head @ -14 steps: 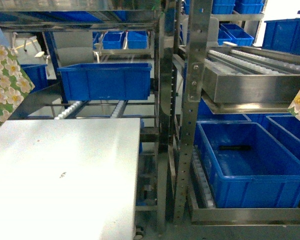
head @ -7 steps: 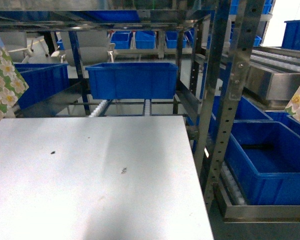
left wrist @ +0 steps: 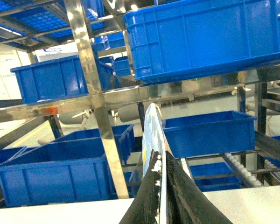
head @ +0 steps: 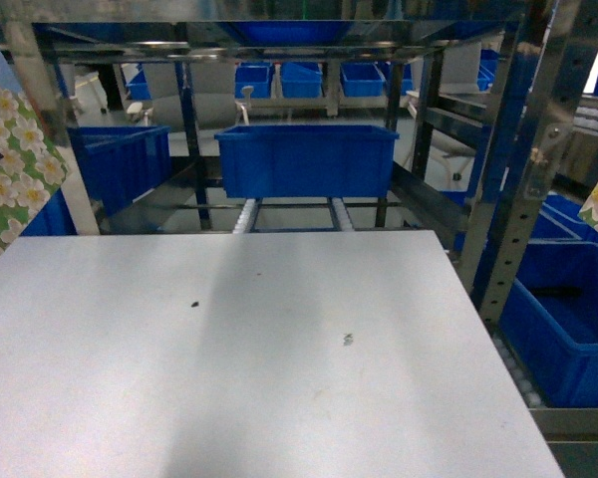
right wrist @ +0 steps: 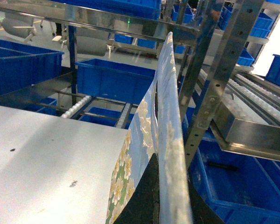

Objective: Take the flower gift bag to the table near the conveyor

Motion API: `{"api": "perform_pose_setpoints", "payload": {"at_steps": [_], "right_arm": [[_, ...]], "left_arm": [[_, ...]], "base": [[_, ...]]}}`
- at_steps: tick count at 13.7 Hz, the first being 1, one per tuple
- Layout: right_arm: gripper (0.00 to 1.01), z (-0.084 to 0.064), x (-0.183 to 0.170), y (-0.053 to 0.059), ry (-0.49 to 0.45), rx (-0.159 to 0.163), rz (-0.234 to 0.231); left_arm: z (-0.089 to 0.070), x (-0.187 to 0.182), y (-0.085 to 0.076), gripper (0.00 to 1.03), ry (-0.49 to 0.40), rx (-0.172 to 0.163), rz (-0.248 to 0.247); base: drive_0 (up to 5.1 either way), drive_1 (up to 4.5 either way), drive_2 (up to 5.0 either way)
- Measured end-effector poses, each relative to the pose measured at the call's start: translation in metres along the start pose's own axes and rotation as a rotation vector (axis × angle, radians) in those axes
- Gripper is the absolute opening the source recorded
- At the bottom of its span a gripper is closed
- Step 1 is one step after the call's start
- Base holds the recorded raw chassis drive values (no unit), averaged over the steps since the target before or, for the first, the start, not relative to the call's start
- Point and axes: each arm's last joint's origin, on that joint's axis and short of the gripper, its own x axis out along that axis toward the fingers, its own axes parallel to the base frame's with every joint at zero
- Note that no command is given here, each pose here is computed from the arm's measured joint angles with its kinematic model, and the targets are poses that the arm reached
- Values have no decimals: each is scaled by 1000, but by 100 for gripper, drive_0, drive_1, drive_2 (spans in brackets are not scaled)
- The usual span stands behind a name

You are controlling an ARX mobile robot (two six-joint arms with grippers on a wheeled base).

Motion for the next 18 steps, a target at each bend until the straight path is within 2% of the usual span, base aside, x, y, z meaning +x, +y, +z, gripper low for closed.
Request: {"api": "perform_pose_setpoints", "payload": {"at_steps": [18], "right_arm": [[2, 0, 0, 0, 0, 0, 0]], "left_arm": [[0, 0, 0, 2, -1, -1, 1]], "base": [[-484, 346, 140]]}}
